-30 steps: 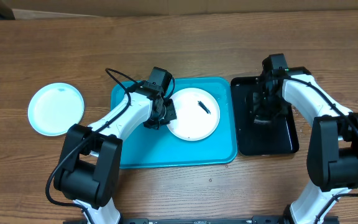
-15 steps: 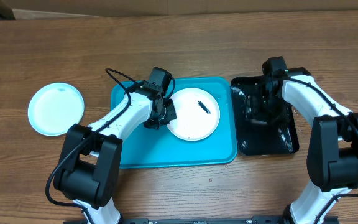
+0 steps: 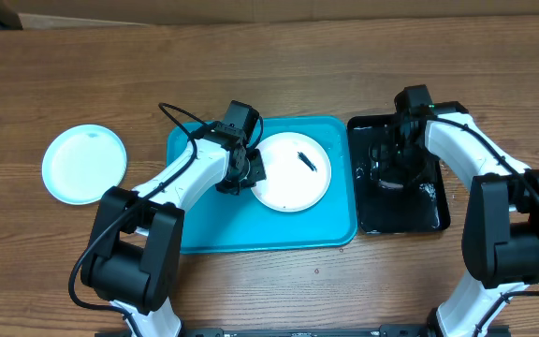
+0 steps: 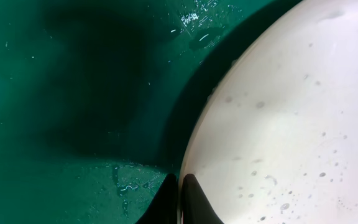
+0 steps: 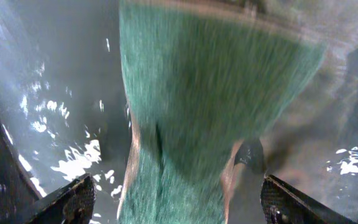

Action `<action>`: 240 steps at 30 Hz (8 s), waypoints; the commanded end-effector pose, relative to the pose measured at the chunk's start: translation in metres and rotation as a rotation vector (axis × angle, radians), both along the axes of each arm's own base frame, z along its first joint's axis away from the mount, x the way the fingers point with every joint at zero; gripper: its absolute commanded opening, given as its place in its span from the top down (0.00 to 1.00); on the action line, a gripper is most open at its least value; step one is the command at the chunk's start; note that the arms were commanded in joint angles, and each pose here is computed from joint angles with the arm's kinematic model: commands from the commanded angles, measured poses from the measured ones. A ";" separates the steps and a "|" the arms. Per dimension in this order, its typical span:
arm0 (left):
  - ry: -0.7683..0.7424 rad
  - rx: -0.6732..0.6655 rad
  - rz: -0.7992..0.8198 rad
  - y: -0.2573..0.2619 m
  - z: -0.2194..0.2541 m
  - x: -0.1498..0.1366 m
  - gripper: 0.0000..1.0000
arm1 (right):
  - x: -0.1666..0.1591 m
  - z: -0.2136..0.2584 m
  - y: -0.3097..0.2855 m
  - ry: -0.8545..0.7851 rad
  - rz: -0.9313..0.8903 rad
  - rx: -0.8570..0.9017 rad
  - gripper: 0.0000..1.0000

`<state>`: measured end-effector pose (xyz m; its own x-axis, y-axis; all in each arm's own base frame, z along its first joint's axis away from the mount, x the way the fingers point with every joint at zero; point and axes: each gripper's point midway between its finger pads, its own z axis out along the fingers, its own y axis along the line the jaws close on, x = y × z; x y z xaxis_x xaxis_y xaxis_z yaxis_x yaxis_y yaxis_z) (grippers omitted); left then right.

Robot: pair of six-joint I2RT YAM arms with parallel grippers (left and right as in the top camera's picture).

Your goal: Clean dirty plates on tray and stack at the side

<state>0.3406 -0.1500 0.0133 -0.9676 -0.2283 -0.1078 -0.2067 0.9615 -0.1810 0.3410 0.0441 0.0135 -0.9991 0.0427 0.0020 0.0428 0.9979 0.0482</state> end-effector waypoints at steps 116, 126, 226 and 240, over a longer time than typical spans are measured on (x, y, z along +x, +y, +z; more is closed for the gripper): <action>0.008 0.000 -0.035 0.022 -0.003 0.008 0.94 | 0.025 0.055 0.007 -0.054 0.011 0.014 0.96; 0.025 -0.022 -0.024 0.019 -0.003 0.005 0.89 | 0.023 0.056 0.005 -0.052 0.026 -0.055 0.96; 0.038 -0.035 -0.015 0.017 -0.003 0.002 0.96 | 0.029 0.115 0.197 -0.054 0.418 0.493 0.96; 0.034 -0.036 -0.016 0.017 -0.003 0.003 0.94 | 0.036 0.070 0.007 0.049 0.010 -0.124 0.96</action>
<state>0.3422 -0.1299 0.0129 -0.9731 -0.2189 -0.0716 -0.2003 0.9579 -0.2059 0.3778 0.0777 0.0828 -0.9968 -0.0261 0.0756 -0.0237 0.9992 0.0323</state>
